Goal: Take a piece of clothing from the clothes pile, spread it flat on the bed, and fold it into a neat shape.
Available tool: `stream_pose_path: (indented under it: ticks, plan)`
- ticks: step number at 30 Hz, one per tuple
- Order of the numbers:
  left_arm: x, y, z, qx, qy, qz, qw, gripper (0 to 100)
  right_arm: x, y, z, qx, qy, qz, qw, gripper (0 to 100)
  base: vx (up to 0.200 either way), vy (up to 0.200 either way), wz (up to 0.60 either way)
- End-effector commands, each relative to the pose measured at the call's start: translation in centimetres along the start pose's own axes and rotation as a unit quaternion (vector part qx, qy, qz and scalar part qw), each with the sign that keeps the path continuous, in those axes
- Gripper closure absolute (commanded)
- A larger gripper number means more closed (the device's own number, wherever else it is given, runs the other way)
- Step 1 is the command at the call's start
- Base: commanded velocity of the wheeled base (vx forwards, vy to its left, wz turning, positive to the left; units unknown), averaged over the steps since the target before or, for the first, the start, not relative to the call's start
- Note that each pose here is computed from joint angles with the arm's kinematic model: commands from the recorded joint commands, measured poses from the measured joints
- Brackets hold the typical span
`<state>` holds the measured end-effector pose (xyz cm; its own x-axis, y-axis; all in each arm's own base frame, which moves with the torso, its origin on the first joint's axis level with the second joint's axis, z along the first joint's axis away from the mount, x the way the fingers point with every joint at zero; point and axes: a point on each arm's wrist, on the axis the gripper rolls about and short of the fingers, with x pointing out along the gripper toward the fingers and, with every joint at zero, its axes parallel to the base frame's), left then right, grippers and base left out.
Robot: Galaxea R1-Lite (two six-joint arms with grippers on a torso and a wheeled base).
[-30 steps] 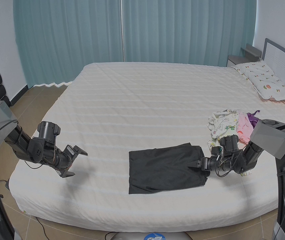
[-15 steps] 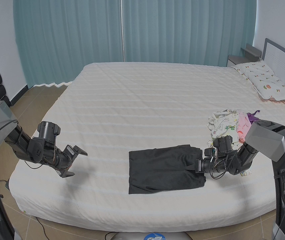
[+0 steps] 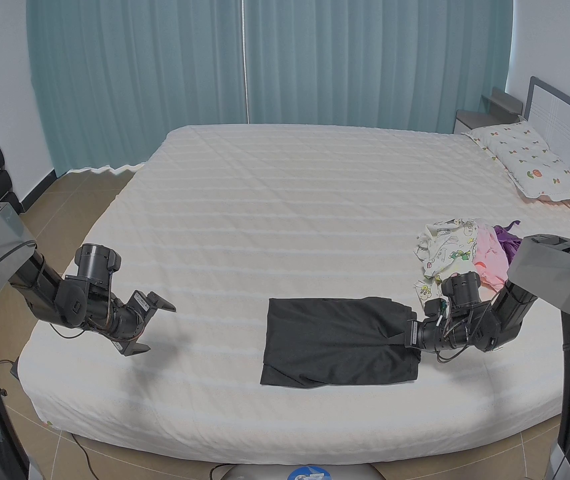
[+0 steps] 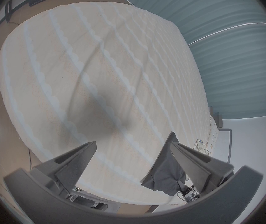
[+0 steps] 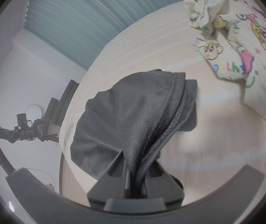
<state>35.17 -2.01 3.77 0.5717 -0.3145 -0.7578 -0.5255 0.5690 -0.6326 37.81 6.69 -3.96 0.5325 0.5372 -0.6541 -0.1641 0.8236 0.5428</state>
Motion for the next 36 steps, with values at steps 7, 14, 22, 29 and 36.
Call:
stream_pose_path:
  ticks: [7,14,22,29,36]
  plan:
    - [0.1,0.1,-0.2,0.001,0.003,0.003,1.0000,0,-3.2,-1.3,0.0,0.003,0.000,-0.024,0.9997,100,0.000,0.000,0.00]
    - [0.0,0.1,-0.2,-0.001,0.002,0.002,1.0000,0,-4.4,-2.0,-0.4,0.001,0.001,-0.035,0.9994,100,0.000,-0.143,0.00]
    - [0.0,0.1,-0.2,0.000,0.002,0.002,1.0000,0,-6.1,-3.0,-0.6,0.001,-0.005,-0.049,0.9988,100,0.000,-0.200,0.00]
    - [0.0,0.1,-0.2,0.001,0.002,0.002,1.0000,0,-6.3,-3.3,-1.3,-0.004,0.002,-0.052,0.9986,100,0.000,-0.143,0.00]
    - [0.0,0.1,-0.2,-0.001,0.002,0.002,1.0000,0,-5.9,-2.7,-1.4,-0.013,0.006,-0.046,0.9988,100,0.000,0.000,0.00]
